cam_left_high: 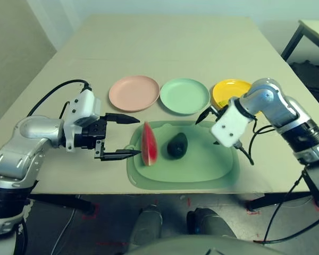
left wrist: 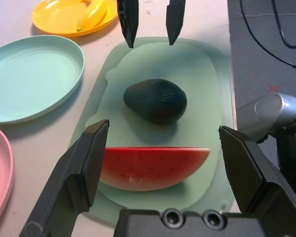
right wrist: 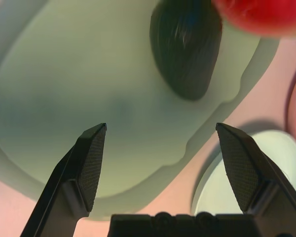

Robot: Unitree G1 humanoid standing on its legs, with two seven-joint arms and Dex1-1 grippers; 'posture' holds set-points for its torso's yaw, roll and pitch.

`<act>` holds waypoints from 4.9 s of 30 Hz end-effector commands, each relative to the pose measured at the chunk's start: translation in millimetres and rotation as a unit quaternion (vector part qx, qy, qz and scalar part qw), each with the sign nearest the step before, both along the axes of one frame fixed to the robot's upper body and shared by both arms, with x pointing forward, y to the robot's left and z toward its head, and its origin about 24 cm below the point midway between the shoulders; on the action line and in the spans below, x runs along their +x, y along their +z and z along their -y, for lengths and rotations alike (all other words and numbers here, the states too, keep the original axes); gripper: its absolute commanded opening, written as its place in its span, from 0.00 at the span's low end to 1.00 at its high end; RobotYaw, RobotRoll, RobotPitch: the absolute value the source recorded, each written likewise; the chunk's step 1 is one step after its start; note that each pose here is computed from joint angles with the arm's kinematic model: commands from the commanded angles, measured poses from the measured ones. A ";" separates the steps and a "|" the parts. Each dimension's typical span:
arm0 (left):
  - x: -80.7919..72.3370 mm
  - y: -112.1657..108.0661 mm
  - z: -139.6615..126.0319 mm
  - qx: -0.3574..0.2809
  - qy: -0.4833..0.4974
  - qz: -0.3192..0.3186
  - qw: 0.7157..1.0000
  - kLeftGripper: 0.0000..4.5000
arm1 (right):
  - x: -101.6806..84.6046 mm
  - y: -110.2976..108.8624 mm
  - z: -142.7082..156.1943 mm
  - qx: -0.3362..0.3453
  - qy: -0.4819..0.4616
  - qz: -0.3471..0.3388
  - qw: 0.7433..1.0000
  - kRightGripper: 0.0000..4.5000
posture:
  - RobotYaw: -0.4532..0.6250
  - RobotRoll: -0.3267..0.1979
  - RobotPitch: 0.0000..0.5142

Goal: Place the fruits into color-matched plates.

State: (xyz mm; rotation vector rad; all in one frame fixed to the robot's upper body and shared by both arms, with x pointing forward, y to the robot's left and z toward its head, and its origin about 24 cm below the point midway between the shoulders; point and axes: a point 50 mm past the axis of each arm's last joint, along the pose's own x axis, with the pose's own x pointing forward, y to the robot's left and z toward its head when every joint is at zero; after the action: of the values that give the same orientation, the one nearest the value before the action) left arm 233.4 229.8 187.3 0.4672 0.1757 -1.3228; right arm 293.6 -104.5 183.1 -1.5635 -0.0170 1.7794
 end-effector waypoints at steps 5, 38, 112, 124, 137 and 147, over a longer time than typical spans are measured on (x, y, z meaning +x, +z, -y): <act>-2.2 2.4 -6.2 0.019 -0.012 -0.006 1.000 1.00 | -7.6 -8.0 -20.6 0.013 0.024 -0.014 1.000 0.99 | 0.54 0.62 0.18; -3.0 -0.8 -12.9 0.022 0.011 0.000 1.000 1.00 | 3.6 -44.8 -47.4 0.043 -0.021 -0.063 0.997 0.41 | 0.55 0.62 0.19; 14.4 -9.0 -6.2 0.024 -0.026 -0.008 0.999 1.00 | -49.0 33.2 6.7 -0.009 0.033 0.010 0.999 0.99 | 0.44 0.62 0.16; 12.7 -4.8 -10.2 0.030 -0.020 -0.001 0.999 1.00 | -44.7 9.8 -20.0 -0.031 0.135 0.032 0.990 0.99 | 0.48 0.62 0.17; 10.1 -6.0 -11.5 0.031 -0.012 -0.003 0.999 1.00 | -51.2 -7.7 -35.7 -0.025 0.110 -0.032 0.993 0.99 | 0.49 0.62 0.19; 10.4 -4.4 -11.1 0.034 -0.018 -0.004 0.999 1.00 | -51.3 -18.2 -47.8 -0.010 0.102 -0.043 0.994 0.99 | 0.50 0.62 0.20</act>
State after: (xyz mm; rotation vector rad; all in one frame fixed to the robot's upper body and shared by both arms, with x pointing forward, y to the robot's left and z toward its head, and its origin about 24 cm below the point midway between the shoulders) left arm 245.2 241.2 179.6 0.5078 0.2147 -1.3488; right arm 243.4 -58.0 170.6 -1.5487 -0.1428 1.9977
